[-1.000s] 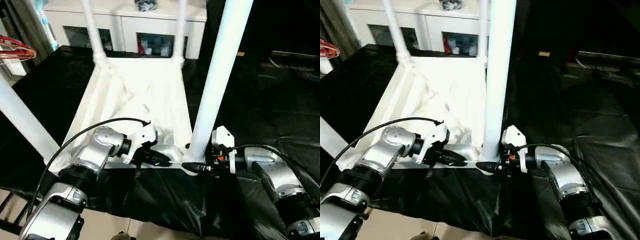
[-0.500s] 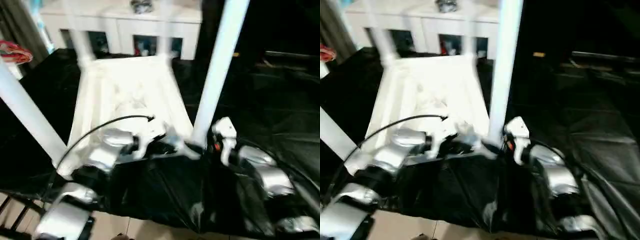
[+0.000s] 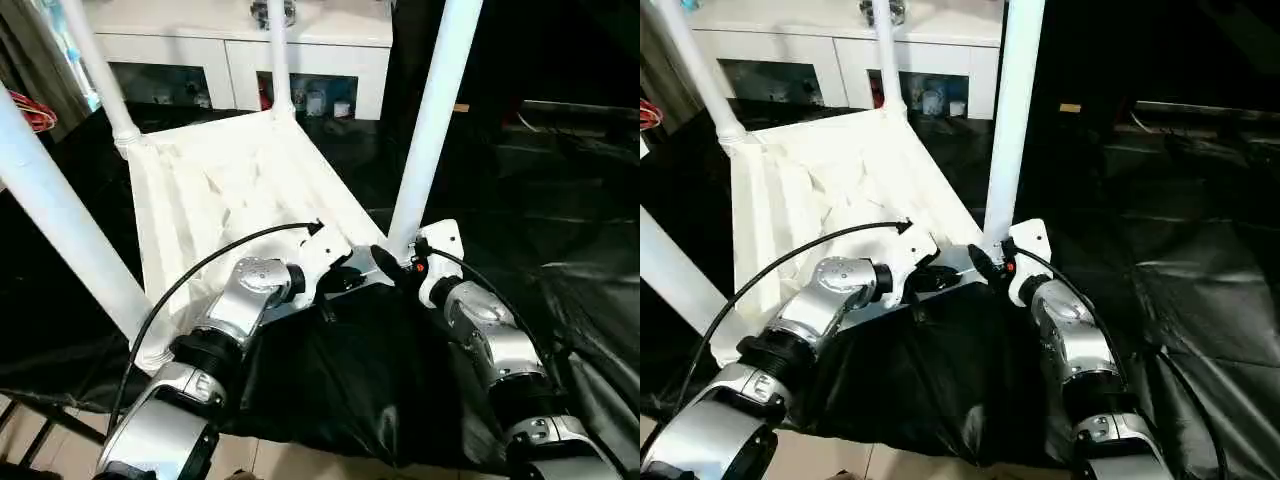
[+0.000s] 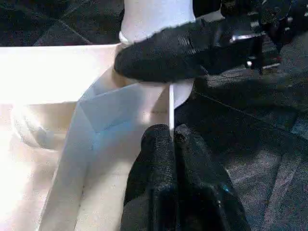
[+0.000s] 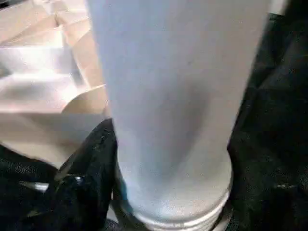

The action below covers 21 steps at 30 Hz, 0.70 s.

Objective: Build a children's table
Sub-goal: Rotate leg to tighten

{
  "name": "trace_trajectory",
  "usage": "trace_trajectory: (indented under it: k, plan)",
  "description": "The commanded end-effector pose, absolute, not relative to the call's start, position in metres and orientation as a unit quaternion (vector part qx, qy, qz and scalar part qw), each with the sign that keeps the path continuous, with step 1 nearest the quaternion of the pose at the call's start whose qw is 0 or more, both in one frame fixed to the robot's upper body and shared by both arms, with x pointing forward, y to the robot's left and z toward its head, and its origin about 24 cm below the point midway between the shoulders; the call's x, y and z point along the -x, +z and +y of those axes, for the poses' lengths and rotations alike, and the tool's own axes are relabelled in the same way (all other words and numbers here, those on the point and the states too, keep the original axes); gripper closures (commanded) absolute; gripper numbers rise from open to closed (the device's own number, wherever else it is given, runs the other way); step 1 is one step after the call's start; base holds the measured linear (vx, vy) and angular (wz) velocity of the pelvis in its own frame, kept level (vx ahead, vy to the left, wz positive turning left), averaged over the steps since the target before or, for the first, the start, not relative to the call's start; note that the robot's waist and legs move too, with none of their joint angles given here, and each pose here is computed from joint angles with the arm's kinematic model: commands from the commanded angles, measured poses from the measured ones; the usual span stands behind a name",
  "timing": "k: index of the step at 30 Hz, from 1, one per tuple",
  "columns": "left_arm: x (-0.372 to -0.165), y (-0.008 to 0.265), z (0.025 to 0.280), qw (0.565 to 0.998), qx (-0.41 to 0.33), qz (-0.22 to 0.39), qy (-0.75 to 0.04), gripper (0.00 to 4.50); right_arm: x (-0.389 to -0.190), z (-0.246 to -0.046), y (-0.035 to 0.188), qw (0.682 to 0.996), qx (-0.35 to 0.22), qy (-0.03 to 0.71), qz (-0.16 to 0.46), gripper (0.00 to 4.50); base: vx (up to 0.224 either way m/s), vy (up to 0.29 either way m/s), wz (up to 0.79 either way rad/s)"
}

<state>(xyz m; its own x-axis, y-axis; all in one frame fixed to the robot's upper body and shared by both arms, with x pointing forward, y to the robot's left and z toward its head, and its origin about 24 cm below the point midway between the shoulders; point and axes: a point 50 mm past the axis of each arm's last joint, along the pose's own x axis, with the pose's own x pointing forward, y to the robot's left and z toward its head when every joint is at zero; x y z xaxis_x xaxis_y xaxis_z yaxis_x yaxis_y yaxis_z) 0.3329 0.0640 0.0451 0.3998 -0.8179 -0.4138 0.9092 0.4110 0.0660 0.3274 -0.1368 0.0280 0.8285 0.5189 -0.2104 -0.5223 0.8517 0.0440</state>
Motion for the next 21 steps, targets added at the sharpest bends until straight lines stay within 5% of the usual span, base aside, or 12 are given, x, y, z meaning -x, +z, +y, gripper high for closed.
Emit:
trace_trajectory:
  k: [1, 7, 11, 21]
  plan:
    - [-0.328, 0.064, 0.044, 0.8, -0.127, 0.099, -0.578, 4.5, -0.321, -0.116, 0.025, 0.933, 0.017, 0.341, 0.117, 0.91, 0.0, 0.0, 0.0]
    - [-0.324, 0.066, 0.06, 0.768, -0.131, 0.097, -0.619, 4.5, -0.311, -0.138, 0.033, 0.895, 0.048, 0.429, 0.111, 0.91, 0.0, 0.0, 0.0]
    - [-0.321, 0.068, 0.072, 0.735, -0.137, 0.105, -0.655, 4.5, -0.298, -0.151, 0.038, 0.844, 0.068, 0.518, 0.122, 0.91, 0.0, 0.0, 0.0]
    - [-0.315, 0.069, 0.09, 0.68, -0.139, 0.13, -0.708, 4.5, -0.282, -0.162, 0.043, 0.777, 0.084, 0.604, 0.158, 1.17, 0.0, 0.0, 0.0]
